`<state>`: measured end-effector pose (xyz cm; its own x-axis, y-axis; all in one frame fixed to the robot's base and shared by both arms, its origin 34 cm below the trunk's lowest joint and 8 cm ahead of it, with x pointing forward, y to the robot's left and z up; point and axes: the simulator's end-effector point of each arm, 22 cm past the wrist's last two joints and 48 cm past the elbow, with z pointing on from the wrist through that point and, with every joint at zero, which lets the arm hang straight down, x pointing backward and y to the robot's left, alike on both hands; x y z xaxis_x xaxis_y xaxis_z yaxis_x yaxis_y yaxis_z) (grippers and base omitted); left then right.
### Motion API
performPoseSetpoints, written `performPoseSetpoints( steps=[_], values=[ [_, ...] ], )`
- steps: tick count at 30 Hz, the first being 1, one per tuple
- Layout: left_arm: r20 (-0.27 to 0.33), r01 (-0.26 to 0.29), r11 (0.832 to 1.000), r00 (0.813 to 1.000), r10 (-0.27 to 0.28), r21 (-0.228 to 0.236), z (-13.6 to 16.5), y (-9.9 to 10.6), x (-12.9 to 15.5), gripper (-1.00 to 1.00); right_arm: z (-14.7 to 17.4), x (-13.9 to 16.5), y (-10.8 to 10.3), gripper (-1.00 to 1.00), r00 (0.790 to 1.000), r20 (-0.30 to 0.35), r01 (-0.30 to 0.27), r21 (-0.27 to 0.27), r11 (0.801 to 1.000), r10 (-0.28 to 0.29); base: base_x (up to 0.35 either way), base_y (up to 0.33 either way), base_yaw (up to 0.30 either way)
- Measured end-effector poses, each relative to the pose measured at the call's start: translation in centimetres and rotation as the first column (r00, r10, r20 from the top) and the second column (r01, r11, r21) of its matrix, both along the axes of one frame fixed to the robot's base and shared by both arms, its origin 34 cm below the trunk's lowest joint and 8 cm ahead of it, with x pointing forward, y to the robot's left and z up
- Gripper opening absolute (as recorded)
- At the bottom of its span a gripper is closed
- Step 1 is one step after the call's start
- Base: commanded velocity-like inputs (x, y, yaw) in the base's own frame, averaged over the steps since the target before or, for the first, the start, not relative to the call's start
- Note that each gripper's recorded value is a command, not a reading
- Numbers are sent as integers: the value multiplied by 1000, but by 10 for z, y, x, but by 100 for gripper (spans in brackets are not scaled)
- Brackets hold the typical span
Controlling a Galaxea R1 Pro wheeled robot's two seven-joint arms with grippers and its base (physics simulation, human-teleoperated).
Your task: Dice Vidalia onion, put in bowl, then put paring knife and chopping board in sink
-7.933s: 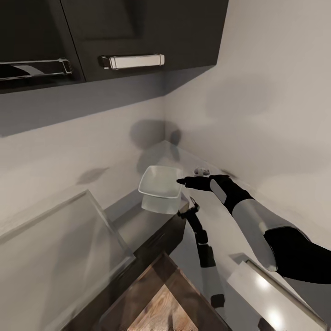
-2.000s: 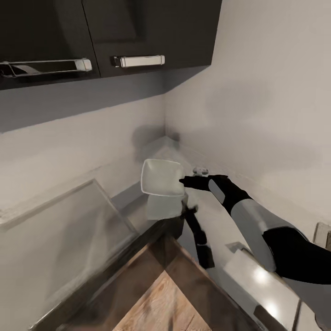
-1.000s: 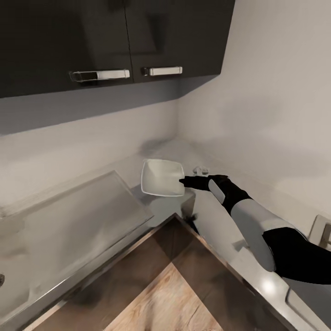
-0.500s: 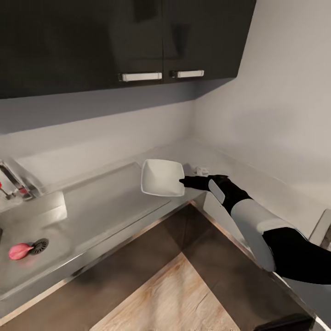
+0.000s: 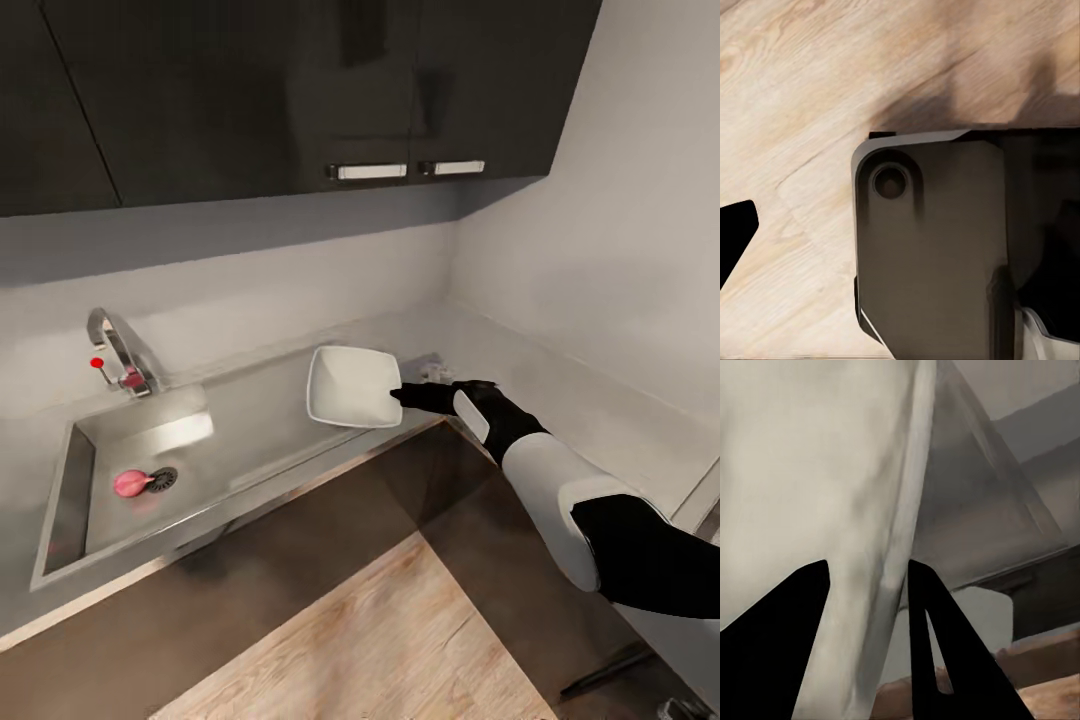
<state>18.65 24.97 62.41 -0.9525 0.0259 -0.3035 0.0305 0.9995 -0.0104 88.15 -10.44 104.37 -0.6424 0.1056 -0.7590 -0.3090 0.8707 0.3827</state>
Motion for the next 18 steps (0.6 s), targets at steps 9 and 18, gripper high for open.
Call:
performPoseSetpoints(
  steps=[9,18],
  values=[
    [141,4,1000,990,-3,-2,12,1,29,100,9,-1,0,-100,1000,11,0,0,1000,0,-137,55,159],
    [159,3,1000,987,-3,-2,14,1,34,100,17,-2,0,-100,1000,22,0,0,1000,0,-3,1,159]
  ],
)
